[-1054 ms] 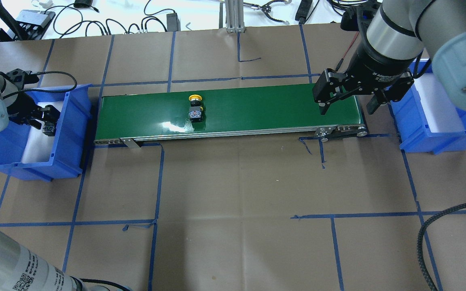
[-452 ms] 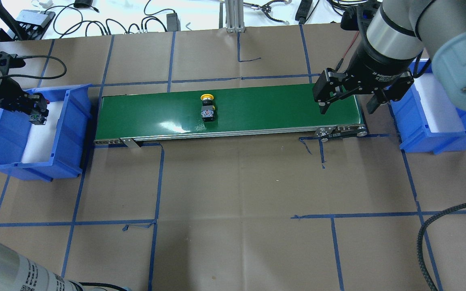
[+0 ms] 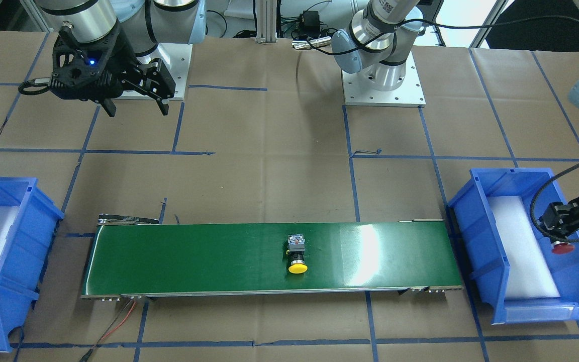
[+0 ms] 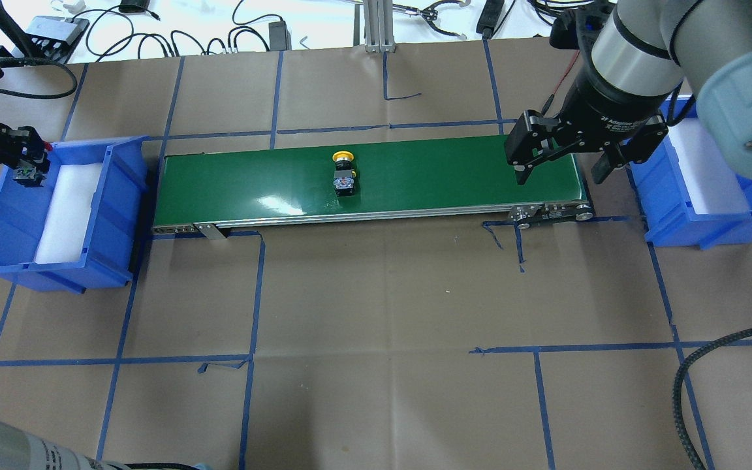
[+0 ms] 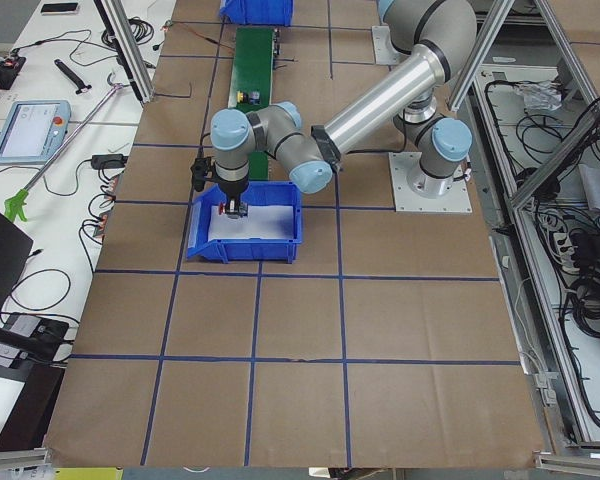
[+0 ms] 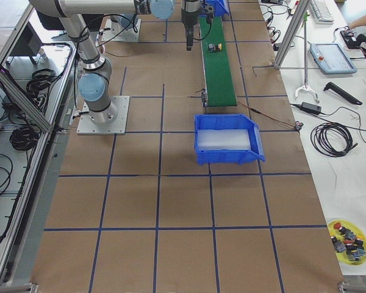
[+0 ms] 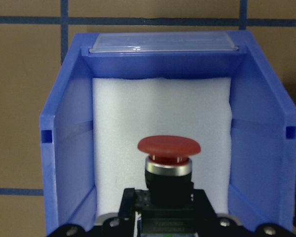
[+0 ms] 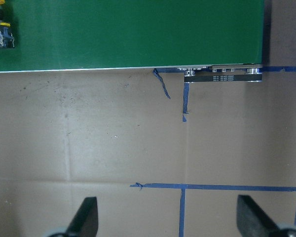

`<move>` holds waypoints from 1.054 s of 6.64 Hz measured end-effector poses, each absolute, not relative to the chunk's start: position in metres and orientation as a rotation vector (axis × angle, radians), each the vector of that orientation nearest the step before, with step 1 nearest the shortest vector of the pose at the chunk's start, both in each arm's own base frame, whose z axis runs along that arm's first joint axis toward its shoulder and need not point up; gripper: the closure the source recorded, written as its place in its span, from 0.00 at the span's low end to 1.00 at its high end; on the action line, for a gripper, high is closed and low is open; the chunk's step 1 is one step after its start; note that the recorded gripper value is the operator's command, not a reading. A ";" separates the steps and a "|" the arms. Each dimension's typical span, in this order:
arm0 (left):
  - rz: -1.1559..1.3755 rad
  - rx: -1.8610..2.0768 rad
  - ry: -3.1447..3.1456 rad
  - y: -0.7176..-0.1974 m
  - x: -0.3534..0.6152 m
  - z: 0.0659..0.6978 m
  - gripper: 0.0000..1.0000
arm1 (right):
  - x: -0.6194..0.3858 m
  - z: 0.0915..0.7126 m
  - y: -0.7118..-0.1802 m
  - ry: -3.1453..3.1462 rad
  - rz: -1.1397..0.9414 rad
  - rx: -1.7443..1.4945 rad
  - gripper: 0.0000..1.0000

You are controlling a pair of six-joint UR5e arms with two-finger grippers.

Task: Transport two buttons from left to right
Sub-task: 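Grasp the red button with the left gripper and lift it, then place the red button on the conveyor while the right gripper moves over the yellow button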

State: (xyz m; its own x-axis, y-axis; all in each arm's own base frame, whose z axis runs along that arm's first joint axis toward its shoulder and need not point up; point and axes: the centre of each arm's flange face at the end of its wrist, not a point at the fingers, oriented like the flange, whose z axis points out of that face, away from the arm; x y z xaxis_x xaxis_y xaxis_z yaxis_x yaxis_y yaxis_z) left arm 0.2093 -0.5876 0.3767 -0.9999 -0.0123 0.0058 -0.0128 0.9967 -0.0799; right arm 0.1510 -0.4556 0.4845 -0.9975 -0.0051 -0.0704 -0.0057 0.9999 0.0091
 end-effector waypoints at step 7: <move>0.009 0.141 -3.106 -0.607 -0.026 0.363 1.00 | 0.151 0.484 -0.456 3.071 0.016 -0.008 0.00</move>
